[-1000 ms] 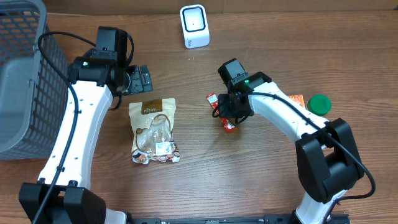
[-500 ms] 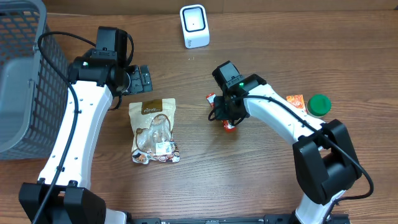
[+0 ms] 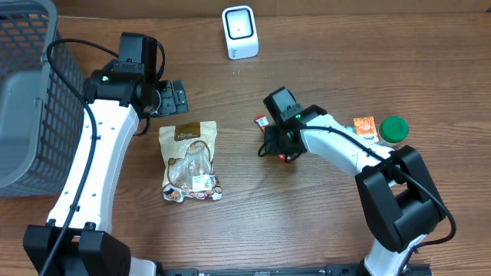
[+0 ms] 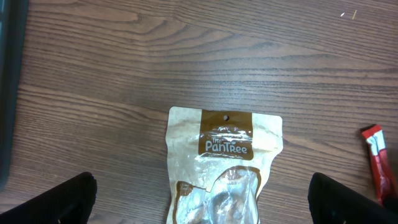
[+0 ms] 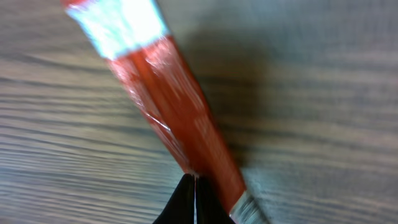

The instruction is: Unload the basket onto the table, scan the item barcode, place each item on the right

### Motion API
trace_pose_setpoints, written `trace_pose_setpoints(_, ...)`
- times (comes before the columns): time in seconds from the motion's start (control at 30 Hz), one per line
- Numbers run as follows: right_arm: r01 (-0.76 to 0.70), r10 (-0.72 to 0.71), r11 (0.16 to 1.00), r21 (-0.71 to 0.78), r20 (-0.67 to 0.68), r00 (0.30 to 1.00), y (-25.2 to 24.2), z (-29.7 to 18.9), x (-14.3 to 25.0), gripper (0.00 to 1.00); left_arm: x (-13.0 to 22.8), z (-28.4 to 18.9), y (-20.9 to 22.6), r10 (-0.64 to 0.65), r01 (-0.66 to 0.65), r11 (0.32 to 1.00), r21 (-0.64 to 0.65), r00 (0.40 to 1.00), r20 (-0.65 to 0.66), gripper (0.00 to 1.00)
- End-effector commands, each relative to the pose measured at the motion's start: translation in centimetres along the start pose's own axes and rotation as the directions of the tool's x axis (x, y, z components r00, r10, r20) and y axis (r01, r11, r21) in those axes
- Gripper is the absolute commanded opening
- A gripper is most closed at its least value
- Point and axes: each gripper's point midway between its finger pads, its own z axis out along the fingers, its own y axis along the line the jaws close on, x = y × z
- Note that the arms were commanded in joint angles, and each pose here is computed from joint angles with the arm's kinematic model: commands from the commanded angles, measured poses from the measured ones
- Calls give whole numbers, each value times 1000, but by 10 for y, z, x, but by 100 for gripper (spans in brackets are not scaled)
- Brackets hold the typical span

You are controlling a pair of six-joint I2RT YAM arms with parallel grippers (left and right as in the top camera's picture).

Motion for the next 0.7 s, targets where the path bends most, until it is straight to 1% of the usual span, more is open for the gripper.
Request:
trace_pose_setpoints(0.0,-51,50,999,-13,-11,999,-2,1,11,4,-4,-2,-5,-9,9,1000,12,1000,10,100)
trace_pose_setpoints(0.1,-50,50,999,-20,-16,999,-1,3,13,4,-4,-2,-5,-9,9,1000,12,1000,10,100)
trace_pose_setpoints(0.17,-39,39,998,-47,-4,999,6,-3,5,4,-4,-2,-5,-9,9,1000,12,1000,10,100)
trace_pose_setpoints(0.27,16,-15,993,-114,7,1000,23,-22,-8,5,-4,-2,-5,-9,9,1000,12,1000,10,100)
trace_pose_setpoints(0.43,-2,5,994,-108,28,1000,26,-54,-29,6,-4,-2,-5,-9,9,1000,11,1000,10,100)
trace_pose_setpoints(0.53,-35,34,996,-86,-8,999,18,-55,-23,5,-4,-2,-5,-9,9,1000,12,1000,10,100)
trace_pose_setpoints(0.67,-69,66,997,-41,-79,995,7,-46,-2,5,-4,-2,-5,-9,9,1000,12,1000,10,100)
